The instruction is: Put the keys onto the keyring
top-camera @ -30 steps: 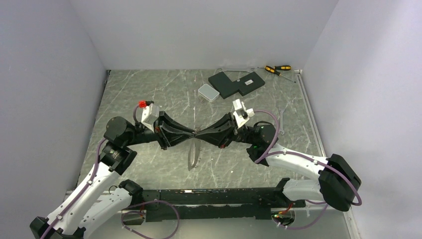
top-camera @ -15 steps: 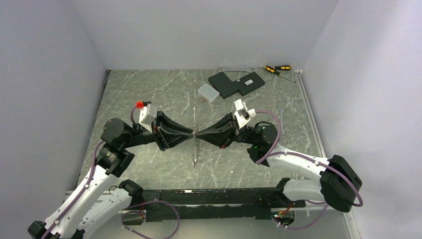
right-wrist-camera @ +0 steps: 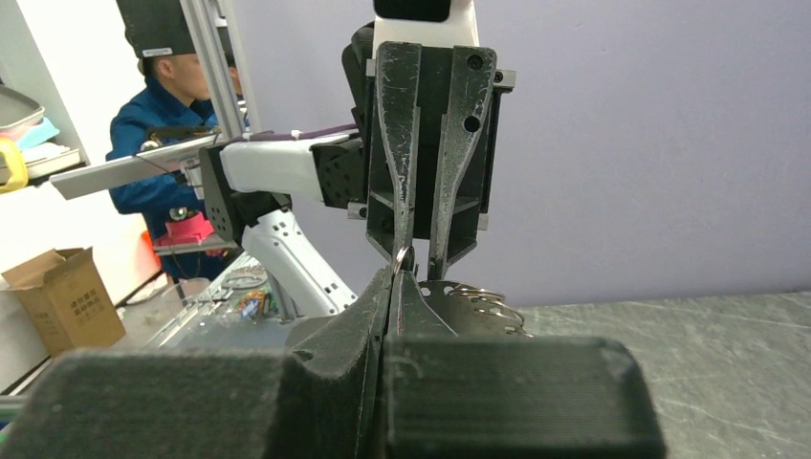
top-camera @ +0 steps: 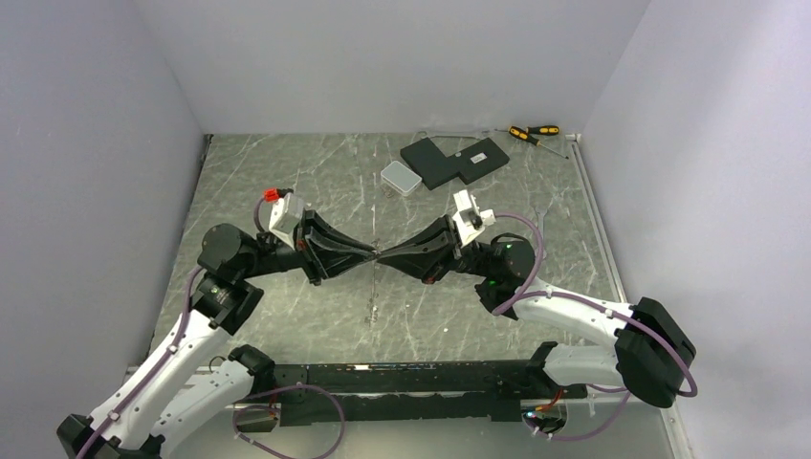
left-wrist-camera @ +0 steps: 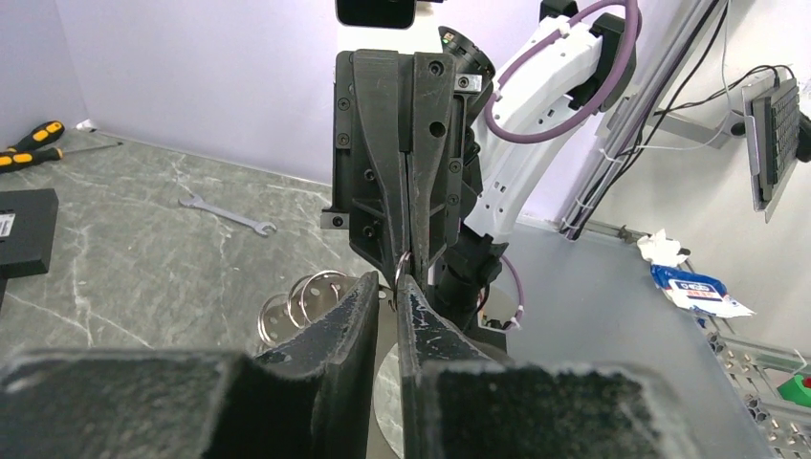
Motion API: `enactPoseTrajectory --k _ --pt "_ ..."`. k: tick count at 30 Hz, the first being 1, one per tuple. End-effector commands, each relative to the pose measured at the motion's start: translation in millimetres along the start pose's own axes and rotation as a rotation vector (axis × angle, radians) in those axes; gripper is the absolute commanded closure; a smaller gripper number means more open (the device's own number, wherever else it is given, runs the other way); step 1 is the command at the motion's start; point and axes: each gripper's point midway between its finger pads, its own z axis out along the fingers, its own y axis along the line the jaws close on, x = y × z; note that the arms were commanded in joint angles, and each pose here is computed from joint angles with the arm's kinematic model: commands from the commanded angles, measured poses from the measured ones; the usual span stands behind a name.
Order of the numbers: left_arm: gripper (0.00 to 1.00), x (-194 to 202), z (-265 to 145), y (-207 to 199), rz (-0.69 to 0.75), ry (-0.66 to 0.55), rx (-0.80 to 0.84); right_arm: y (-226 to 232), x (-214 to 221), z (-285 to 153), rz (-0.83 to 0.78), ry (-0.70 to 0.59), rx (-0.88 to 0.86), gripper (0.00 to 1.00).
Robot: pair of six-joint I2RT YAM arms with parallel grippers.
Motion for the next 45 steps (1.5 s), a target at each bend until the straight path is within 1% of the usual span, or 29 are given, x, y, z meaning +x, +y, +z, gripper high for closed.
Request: enactPoseTrajectory --k 1,4,5,6,11,14,17,19,20,21,24,29,30,36,38,40,43,45 --pt "0.84 -10 4 -2 0.027 -0.036 0.024 19 -35 9 -0.093 -0.100 -0.075 1.00" --pt "0.89 -6 5 2 0.017 -0.023 0.020 20 -37 9 -0.099 -0.109 -0.080 1.00" --pt "0.93 -5 6 2 0.014 -0.021 0.021 20 -37 9 -0.101 -0.111 -0.080 1.00" --pt "1.00 -5 6 2 0.013 -0.021 0.024 20 -37 9 -0.103 -0.113 -0.080 1.00" --pt "1.00 -6 6 2 0.010 -0.025 0.024 18 -37 10 -0.103 -0.113 -0.079 1.00" --pt "1.00 -3 5 11 0.006 0.008 -0.032 13 -30 9 -0.091 -0.086 -0.052 1.00" --pt "1.00 2 3 20 0.016 0.045 -0.085 10 -24 5 -0.091 -0.053 -0.018 0.80" --pt "1.00 5 1 23 0.021 0.061 -0.109 7 -23 3 -0.095 -0.036 0.010 0.65" --pt "1.00 6 0 24 0.024 0.067 -0.115 4 -21 2 -0.092 -0.022 0.027 0.60" --pt "1.00 7 0 25 0.025 0.075 -0.119 4 -21 1 -0.098 -0.016 0.038 0.56" --pt "1.00 10 -1 27 0.033 0.097 -0.128 2 -23 0 -0.131 0.004 0.059 0.50" --pt "1.00 20 -4 33 0.034 0.140 -0.151 -4 -20 -4 -0.180 0.058 0.102 0.48" --pt "1.00 27 -5 36 0.031 0.173 -0.160 -7 -18 -8 -0.206 0.086 0.129 0.48" --pt "1.00 37 -14 43 0.061 0.258 -0.202 -18 -11 -19 -0.258 0.167 0.206 0.48" --pt "1.00 39 -18 47 0.108 0.283 -0.215 -22 -11 -21 -0.277 0.191 0.227 0.48" --pt "1.00 44 -22 48 0.186 0.307 -0.205 -27 -9 -23 -0.297 0.216 0.248 0.48" --pt "1.00 48 -26 45 0.327 0.274 -0.163 -43 -6 -29 -0.313 0.256 0.330 0.47" --pt "1.00 49 -31 49 0.380 0.247 -0.196 -57 -8 -31 -0.314 0.270 0.401 0.45"
